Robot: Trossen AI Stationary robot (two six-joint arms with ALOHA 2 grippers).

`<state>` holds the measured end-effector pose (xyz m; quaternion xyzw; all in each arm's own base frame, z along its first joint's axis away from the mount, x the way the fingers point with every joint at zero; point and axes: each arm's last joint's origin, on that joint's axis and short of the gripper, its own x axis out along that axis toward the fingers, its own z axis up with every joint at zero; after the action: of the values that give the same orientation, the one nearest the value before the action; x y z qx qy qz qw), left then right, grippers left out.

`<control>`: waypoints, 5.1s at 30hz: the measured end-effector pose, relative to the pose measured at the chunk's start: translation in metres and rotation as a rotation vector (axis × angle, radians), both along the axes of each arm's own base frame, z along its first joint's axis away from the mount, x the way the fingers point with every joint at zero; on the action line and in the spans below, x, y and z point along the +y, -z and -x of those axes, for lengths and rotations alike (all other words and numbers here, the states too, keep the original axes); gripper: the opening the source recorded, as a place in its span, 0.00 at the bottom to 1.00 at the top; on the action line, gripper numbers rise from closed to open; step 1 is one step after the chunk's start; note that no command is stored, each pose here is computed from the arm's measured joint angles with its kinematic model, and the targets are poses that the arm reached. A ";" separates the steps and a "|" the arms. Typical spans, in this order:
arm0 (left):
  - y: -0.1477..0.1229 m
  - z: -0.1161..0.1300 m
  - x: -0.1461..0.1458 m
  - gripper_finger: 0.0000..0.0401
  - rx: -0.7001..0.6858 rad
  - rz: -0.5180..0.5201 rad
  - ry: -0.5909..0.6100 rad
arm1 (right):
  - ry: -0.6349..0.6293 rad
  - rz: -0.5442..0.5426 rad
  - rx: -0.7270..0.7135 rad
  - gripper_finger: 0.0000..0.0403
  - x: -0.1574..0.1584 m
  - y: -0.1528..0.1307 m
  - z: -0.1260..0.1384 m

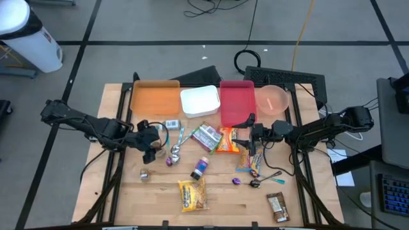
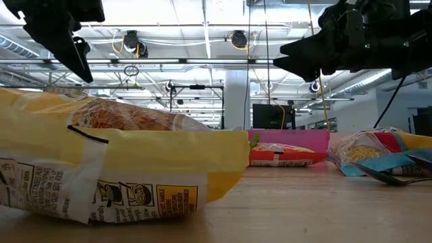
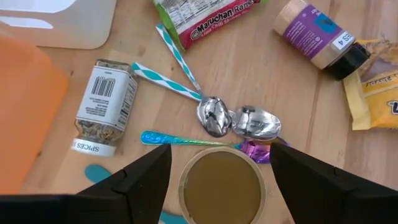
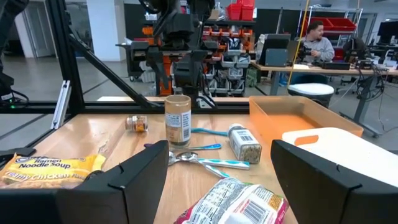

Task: Pick & Place Food Item
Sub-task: Put the gold seasoning bottle into the pink bin

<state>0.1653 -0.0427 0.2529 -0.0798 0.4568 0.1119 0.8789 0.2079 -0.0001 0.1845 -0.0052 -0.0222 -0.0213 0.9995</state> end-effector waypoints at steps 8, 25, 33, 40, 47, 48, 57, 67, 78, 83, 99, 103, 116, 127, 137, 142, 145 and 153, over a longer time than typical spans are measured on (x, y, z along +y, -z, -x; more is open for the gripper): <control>0.000 0.001 -0.001 0.69 0.008 0.038 0.026 | 0.002 0.001 0.015 0.69 0.000 0.001 0.000; 0.000 0.001 -0.003 0.70 0.027 0.096 0.073 | 0.003 0.008 0.016 0.69 0.000 0.001 0.000; 0.000 0.001 -0.003 0.85 0.026 0.103 0.061 | 0.003 0.008 0.016 0.69 0.000 0.001 0.000; 0.000 0.001 -0.004 0.99 0.029 0.113 0.070 | 0.003 0.008 0.016 0.69 0.000 0.002 0.000; 0.000 0.001 -0.004 0.92 0.033 0.163 0.036 | 0.004 0.009 0.030 0.69 0.000 0.003 0.000; 0.000 0.001 -0.004 0.91 0.033 0.164 0.034 | 0.004 0.011 0.030 0.69 0.000 0.003 0.000; 0.000 0.001 -0.004 0.89 0.032 0.171 0.019 | 0.003 0.012 0.030 0.69 0.000 0.003 0.000; 0.002 0.008 -0.011 0.89 0.064 0.121 0.043 | 0.003 0.012 0.051 0.69 0.000 0.005 0.000; -0.015 0.034 -0.016 0.89 -0.098 0.049 0.028 | 0.003 0.001 0.053 0.69 0.000 0.005 0.000; -0.019 0.049 -0.016 0.89 -0.162 0.046 -0.006 | 0.003 0.001 0.053 0.69 0.000 0.005 0.000; 0.040 0.067 -0.028 0.89 -0.198 0.101 -0.070 | 0.003 0.001 0.053 0.69 0.000 0.005 0.000; 0.055 0.069 -0.031 0.89 -0.217 0.123 -0.084 | 0.003 0.001 0.053 0.69 0.000 0.005 0.000; 0.084 0.079 -0.032 0.88 -0.264 0.134 -0.168 | 0.003 0.001 0.053 0.69 0.000 0.005 0.000; 0.113 0.084 -0.036 0.87 -0.367 0.204 -0.195 | 0.003 0.001 0.053 0.69 0.000 0.005 0.000; 0.135 0.085 -0.034 0.80 -0.445 0.232 -0.203 | 0.003 0.001 0.053 0.69 0.000 0.005 0.000; 0.135 0.081 -0.036 0.77 -0.465 0.198 -0.188 | 0.003 0.001 0.053 0.69 0.000 0.005 0.000; 0.138 0.080 -0.035 0.76 -0.452 0.176 -0.202 | 0.003 0.001 0.053 0.69 0.000 0.005 0.000; 0.141 0.071 -0.032 0.76 -0.440 0.091 -0.218 | 0.003 0.003 0.053 0.69 0.000 0.005 0.000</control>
<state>0.0942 -0.0744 0.1120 -0.1906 0.2476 0.1651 0.9355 0.2079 -0.0002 0.1793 -0.0075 0.0044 -0.0225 0.9997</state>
